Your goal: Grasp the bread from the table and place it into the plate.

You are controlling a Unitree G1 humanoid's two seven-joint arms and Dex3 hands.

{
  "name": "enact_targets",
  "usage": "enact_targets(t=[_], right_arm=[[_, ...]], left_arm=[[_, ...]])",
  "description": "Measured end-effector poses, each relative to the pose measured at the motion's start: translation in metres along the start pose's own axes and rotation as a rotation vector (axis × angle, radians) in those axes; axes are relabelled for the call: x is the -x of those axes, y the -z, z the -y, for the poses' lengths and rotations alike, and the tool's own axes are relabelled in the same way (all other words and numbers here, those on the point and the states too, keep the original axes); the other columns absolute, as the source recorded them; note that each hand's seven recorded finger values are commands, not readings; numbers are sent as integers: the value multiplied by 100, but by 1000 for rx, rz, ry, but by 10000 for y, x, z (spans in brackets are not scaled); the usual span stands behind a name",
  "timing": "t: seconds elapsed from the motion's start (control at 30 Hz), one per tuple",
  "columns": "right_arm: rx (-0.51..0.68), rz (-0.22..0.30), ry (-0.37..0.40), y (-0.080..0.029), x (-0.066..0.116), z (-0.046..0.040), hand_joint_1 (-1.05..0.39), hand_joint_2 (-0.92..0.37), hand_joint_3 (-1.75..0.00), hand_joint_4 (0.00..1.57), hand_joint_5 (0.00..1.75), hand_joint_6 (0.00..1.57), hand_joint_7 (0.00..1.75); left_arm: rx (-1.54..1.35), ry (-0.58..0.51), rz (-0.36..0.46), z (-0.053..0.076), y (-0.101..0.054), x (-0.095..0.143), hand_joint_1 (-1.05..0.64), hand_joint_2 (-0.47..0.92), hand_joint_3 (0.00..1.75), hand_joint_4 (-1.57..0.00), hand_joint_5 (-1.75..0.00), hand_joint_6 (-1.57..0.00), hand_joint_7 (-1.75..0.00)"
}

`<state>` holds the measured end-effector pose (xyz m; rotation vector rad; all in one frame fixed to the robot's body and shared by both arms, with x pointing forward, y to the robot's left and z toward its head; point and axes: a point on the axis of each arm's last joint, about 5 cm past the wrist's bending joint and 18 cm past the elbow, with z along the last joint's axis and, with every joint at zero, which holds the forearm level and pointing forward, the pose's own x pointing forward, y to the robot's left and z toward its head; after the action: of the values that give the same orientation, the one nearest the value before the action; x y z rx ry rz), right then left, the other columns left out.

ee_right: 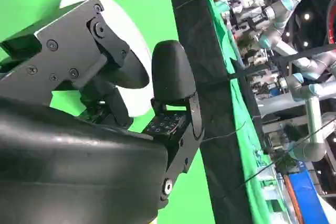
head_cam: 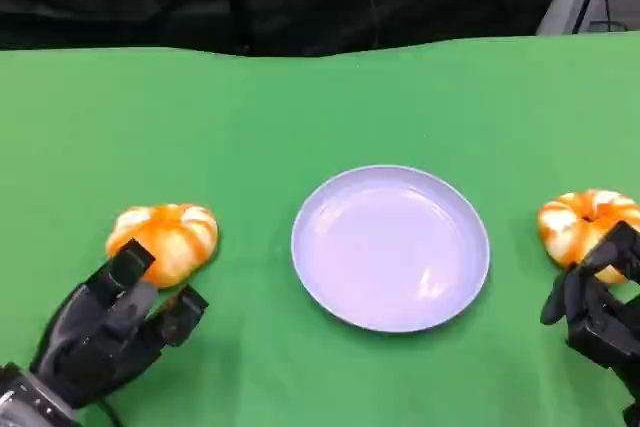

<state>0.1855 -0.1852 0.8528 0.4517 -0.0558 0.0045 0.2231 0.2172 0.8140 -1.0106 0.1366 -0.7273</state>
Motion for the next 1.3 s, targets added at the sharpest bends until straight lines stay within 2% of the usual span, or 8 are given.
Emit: enact_targets(t=[0.47, 0.53, 0.6, 0.77, 0.83, 0.9, 1.17, 1.3], right_arm=[[0, 0, 2, 0, 0, -1, -7, -46, -135, 89, 175, 76, 164], [0, 0, 2, 0, 0, -1, -7, -46, -135, 89, 175, 75, 163], [0, 0, 1, 0, 0, -1, -7, -46, -134, 89, 175, 75, 163], [-2, 1, -3, -1, 0, 1, -6, -46, -134, 89, 175, 75, 163], [-2, 2, -6, -1, 0, 1, -6, -47, -135, 89, 175, 75, 163], [-2, 2, -6, -2, 0, 3, -6, -47, -134, 89, 175, 75, 164], [-1, 1, -8, -1, -3, 1, -6, -47, -134, 89, 175, 75, 163], [-1, 0, -8, 0, -3, 0, -6, -47, -135, 89, 175, 76, 163]], left_arm=[[2, 10, 0, -1, -6, -19, -15, 46, 112, -79, -175, -92, -141], [0, 7, 1, 1, -6, -21, -13, 49, 114, -83, -173, -102, -119], [-46, -26, 18, 20, -15, -41, -11, 46, 117, -84, -160, -103, -106], [-227, -137, 73, 118, -27, -77, -12, 41, 118, -78, -149, -93, -105], [-281, -159, 80, 145, -31, -84, -37, 75, 43, -62, -87, -85, -41], [-452, -216, 87, 208, -69, -86, -51, 89, 17, -53, -64, -78, -14], [-1240, -345, 212, 476, -216, -184, -72, 92, 28, -48, -20, -58, 0], [-1593, -385, 156, 548, -295, -215, -82, 92, 23, -42, -8, -51, 0]])
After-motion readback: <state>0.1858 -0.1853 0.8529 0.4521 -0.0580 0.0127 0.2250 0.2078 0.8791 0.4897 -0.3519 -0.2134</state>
